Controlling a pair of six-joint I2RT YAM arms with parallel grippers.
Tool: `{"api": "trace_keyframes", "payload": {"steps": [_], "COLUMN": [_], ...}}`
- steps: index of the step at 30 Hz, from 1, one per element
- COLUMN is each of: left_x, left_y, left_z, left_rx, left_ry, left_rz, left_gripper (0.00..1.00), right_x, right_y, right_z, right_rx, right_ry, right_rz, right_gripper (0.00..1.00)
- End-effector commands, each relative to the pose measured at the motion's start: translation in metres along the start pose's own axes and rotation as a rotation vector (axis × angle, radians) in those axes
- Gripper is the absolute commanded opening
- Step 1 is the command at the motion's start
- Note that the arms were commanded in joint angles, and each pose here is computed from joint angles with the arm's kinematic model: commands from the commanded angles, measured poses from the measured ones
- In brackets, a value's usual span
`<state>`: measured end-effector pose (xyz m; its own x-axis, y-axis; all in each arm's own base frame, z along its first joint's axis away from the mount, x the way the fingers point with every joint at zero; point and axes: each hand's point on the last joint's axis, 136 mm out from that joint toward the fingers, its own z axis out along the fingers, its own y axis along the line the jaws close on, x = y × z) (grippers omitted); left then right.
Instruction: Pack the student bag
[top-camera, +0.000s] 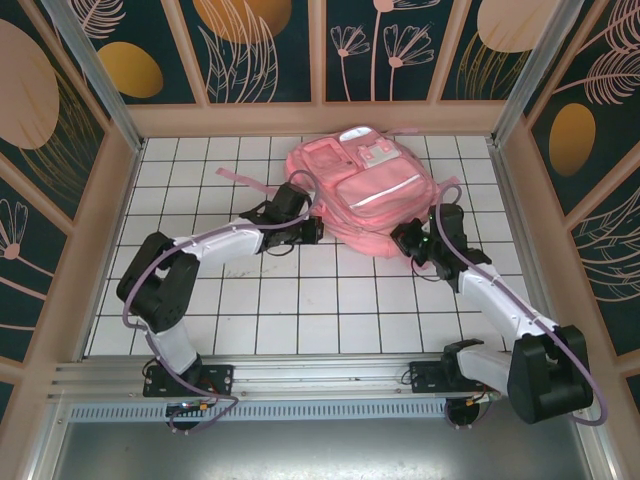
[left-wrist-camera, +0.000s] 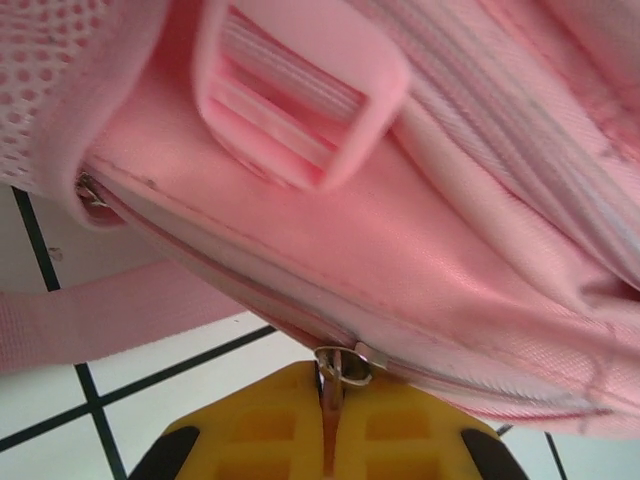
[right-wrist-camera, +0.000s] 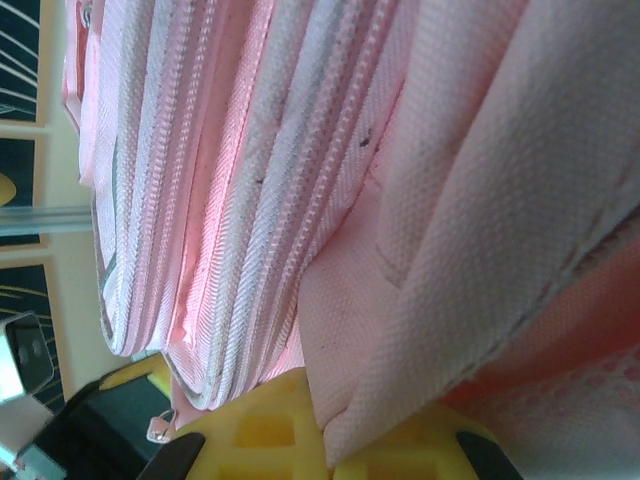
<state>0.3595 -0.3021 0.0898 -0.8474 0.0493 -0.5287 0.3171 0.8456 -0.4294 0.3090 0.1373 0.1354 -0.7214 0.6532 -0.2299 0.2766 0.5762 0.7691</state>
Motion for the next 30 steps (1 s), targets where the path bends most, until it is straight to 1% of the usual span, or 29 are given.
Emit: {"api": "trace_keyframes", "payload": {"steps": [1,3,5,6,7,8,9,10,11,12,13,14,16,17,18,20,22,23,24,26,27,29,30], "left_x": [-0.019,-0.022,-0.03,-0.035,-0.039,-0.044,-0.047,-0.05,-0.053,-0.058,-0.062,-0.066,-0.077,-0.084,-0.082,-0.087,-0.085,-0.084,-0.083,-0.077,-0.07,-0.056,-0.051], "left_y": [0.056,0.058,0.053,0.051,0.049,0.048,0.047,0.046,0.046,0.047,0.048,0.05,0.058,0.064,0.074,0.087,0.108,0.113,0.112,0.115,0.122,0.145,0.155], "left_z": [0.003,0.001,-0.009,-0.018,-0.027,-0.037,-0.049,-0.061,-0.072,-0.086,-0.099,-0.109,-0.137,-0.151,-0.163,-0.193,-0.227,-0.237,-0.246,-0.253,-0.255,-0.262,-0.258], "left_rx": [-0.157,-0.141,-0.119,-0.113,-0.111,-0.115,-0.115,-0.112,-0.115,-0.118,-0.12,-0.121,-0.149,-0.189,-0.243,-0.327,-0.446,-0.48,-0.494,-0.549,-0.602,-0.712,-0.73], "left_ry": [-0.036,-0.042,-0.073,-0.096,-0.113,-0.138,-0.16,-0.183,-0.211,-0.25,-0.286,-0.319,-0.418,-0.473,-0.522,-0.648,-0.795,-0.845,-0.896,-0.948,-0.969,-1.015,-1.003], "left_rz": [-0.074,-0.093,-0.098,-0.097,-0.098,-0.103,-0.107,-0.111,-0.113,-0.115,-0.116,-0.119,-0.124,-0.136,-0.147,-0.151,-0.191,-0.169,-0.111,0.038,0.092,0.06,0.082], "left_gripper": [0.1,0.16,0.24,0.31,0.4,0.51,0.63,0.95,0.99,0.99,0.99,0.99,0.99,0.99,0.99,0.99,0.99,0.99,0.99,0.99,0.99,0.99,0.99], "right_x": [0.0,0.009,0.013,0.017,0.023,0.026,0.03,0.031,0.028,0.022,0.015,0.01,0.002,-0.004,-0.013,-0.032,-0.058,-0.068,-0.077,-0.09,-0.093,-0.097,-0.104], "right_y": [-0.014,-0.005,0.004,0.011,0.019,0.024,0.031,0.034,0.035,0.036,0.039,0.043,0.059,0.066,0.074,0.091,0.099,0.103,0.111,0.117,0.118,0.112,0.103], "right_z": [-0.001,0.004,0.005,0.006,0.006,0.005,0.003,0.001,-0.004,-0.011,-0.02,-0.028,-0.045,-0.053,-0.063,-0.082,-0.102,-0.111,-0.119,-0.132,-0.137,-0.139,-0.142], "right_rx": [0.037,0.021,0.022,0.005,-0.015,-0.025,-0.037,-0.027,0.003,0.038,0.058,0.06,0.033,0.025,0.015,0.003,0.028,0.034,0.022,0.021,0.022,0.036,0.065], "right_ry": [-0.003,0.031,0.035,0.045,0.062,0.072,0.083,0.081,0.057,0.019,-0.02,-0.052,-0.111,-0.143,-0.19,-0.305,-0.461,-0.532,-0.602,-0.731,-0.788,-0.87,-0.924], "right_rz": [-0.048,-0.089,-0.137,-0.167,-0.198,-0.227,-0.271,-0.322,-0.365,-0.416,-0.458,-0.488,-0.554,-0.557,-0.552,-0.563,-0.585,-0.613,-0.678,-0.793,-0.876,-0.995,-1.008], "right_gripper": [0.0,0.0,0.0,0.0,0.0,0.01,0.25,0.53,0.73,0.92,0.99,0.99,0.99,0.99,0.99,0.99,0.99,0.99,0.99,0.99,0.99,0.99,0.99]}}
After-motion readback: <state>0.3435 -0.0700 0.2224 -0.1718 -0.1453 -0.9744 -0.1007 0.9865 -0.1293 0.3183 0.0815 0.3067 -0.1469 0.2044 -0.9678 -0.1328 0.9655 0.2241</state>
